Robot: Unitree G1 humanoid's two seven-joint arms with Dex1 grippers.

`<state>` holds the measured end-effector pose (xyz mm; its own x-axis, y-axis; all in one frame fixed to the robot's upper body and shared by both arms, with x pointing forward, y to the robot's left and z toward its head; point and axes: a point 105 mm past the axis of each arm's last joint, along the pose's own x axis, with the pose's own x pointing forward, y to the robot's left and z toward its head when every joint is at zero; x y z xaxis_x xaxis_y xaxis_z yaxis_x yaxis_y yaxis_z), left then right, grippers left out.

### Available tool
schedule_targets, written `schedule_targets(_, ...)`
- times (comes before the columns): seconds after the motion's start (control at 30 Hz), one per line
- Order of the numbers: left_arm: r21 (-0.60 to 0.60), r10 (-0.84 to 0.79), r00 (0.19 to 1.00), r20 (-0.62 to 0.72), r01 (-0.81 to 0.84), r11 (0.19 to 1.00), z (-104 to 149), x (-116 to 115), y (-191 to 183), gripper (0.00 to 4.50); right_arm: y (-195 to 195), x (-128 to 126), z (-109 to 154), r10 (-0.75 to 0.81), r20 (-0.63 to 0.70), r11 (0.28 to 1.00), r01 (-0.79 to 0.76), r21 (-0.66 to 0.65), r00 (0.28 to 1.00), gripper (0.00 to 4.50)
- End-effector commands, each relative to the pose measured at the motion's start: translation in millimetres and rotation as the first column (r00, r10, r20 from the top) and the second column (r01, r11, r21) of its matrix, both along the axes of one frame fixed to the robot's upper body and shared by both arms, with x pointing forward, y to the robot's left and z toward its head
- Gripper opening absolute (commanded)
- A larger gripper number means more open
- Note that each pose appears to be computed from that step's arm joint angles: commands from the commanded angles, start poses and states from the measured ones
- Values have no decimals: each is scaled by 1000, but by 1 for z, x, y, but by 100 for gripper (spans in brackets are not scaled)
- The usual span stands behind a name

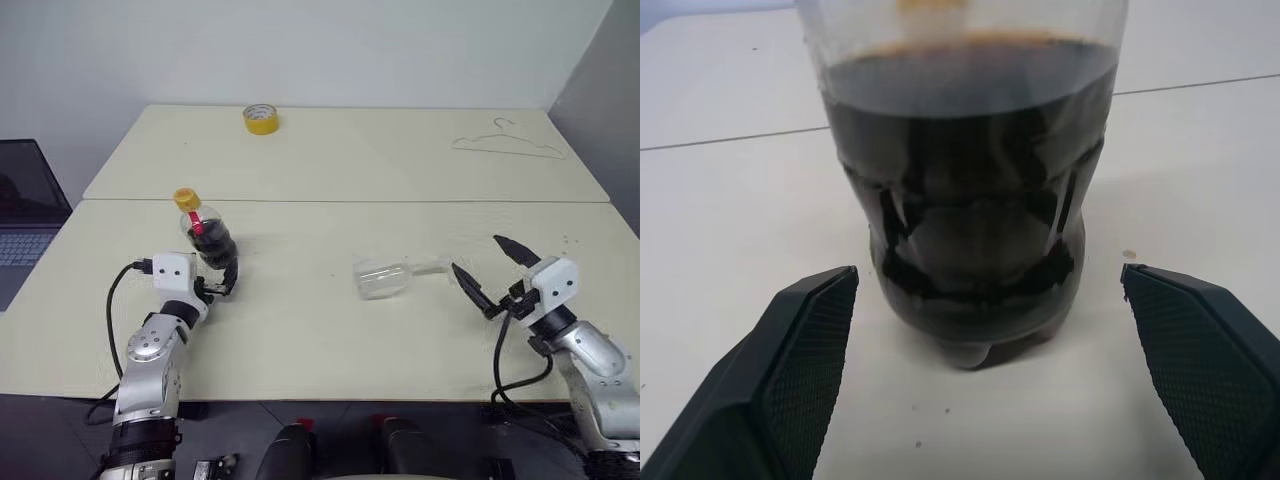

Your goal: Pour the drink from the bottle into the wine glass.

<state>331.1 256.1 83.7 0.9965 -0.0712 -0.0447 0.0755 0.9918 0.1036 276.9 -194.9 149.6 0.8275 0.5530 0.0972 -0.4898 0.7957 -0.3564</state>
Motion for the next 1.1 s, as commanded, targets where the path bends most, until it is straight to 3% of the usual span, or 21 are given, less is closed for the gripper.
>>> schedule_targets(0.03,32,-10,998,66,8,999,21,3,1,446,18,-13,22,160,-12,987,-160,-11,987,450)
schedule_targets(0.17,36,-11,996,85,8,999,28,7,2,446,43,-26,22,349,-104,931,-357,-73,931,450)
schedule_targets(0.33,38,-15,995,95,12,999,33,10,2,446,63,-37,12,472,-174,863,-493,-111,864,450)
schedule_targets(0.73,10,-15,996,92,14,1000,36,22,4,446,101,-21,28,542,-69,835,-546,-65,837,450)
schedule_targets(1.1,19,-40,997,63,39,999,32,30,3,446,121,-18,54,566,-69,824,-566,26,821,450)
